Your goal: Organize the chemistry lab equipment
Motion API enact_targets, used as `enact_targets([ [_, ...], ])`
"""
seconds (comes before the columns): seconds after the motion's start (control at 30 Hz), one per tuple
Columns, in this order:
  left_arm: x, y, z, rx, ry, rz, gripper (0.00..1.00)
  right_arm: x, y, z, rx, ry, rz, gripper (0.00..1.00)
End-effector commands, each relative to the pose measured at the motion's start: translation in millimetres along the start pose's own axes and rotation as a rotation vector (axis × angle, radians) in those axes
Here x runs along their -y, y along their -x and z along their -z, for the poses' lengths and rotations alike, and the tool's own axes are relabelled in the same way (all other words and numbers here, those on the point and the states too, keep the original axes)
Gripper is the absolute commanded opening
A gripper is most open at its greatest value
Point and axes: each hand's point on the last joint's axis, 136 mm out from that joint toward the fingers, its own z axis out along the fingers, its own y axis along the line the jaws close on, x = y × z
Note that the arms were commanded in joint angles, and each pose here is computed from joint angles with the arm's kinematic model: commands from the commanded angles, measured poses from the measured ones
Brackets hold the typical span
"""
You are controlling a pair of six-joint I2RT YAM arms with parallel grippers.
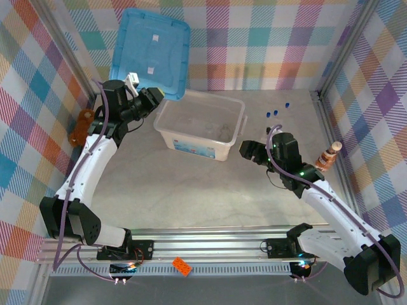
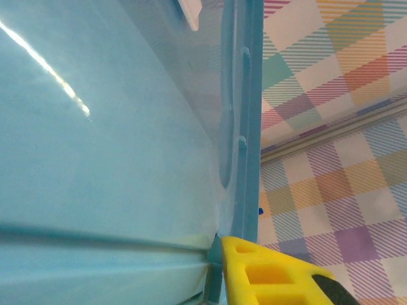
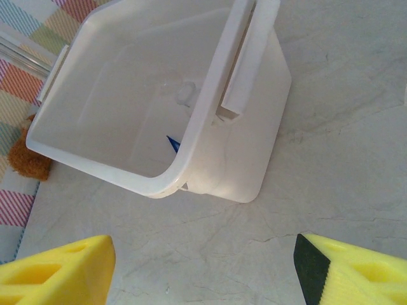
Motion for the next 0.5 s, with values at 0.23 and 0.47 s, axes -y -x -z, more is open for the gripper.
enact_targets([
  [0.23,2.5,-14.2,27.3,0.016,0.085,-0.187,0.00,-38.8,22.9,3.6,0.008,0.117,0.026,0.76],
  [0.47,-10.3,-25.4,37.4,0.018,0.187,-0.283,0.00,-60.8,31.3,-3.8,-0.013,0.179,0.034,0.76],
])
